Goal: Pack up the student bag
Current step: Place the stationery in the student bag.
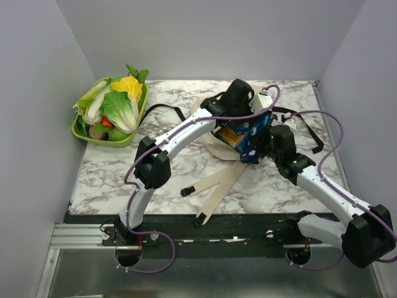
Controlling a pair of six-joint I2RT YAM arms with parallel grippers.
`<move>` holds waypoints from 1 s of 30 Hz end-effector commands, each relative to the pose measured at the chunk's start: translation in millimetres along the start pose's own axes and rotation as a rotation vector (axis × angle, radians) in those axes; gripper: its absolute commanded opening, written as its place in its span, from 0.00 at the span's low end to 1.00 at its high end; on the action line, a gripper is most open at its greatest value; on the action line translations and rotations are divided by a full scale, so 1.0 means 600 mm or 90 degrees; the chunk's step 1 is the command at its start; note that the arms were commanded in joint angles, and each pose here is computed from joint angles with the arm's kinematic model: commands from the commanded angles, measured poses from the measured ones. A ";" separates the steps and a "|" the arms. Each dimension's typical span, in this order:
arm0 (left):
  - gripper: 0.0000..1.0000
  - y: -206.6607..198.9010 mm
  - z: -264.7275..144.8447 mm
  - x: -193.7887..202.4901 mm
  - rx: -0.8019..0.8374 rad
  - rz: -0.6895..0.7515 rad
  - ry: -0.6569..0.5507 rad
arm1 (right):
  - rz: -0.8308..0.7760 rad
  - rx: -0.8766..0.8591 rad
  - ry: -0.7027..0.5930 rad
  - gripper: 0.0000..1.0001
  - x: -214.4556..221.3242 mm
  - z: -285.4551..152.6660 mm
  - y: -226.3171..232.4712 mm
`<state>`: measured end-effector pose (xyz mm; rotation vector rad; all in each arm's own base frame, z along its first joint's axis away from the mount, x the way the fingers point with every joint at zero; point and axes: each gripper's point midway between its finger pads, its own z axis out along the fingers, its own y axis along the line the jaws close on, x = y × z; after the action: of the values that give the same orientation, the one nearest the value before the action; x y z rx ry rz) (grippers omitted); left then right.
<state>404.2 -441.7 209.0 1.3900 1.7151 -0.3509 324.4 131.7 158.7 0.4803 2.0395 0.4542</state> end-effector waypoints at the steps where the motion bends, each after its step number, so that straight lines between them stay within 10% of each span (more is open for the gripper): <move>1: 0.00 -0.025 -0.088 -0.103 0.047 -0.013 -0.102 | 0.004 -0.074 -0.057 0.26 -0.041 0.018 0.052; 17: 0.00 -0.068 -0.103 -0.087 0.118 -0.030 -0.088 | 0.071 0.000 -0.089 0.19 -0.064 0.036 0.035; 30: 0.00 -0.111 -0.154 -0.113 0.221 -0.068 -0.115 | -0.006 0.115 -0.127 0.72 -0.096 0.121 0.021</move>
<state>362.4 -436.9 223.4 1.4228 1.7732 -0.5928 391.8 147.6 145.4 0.5601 2.0433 0.3544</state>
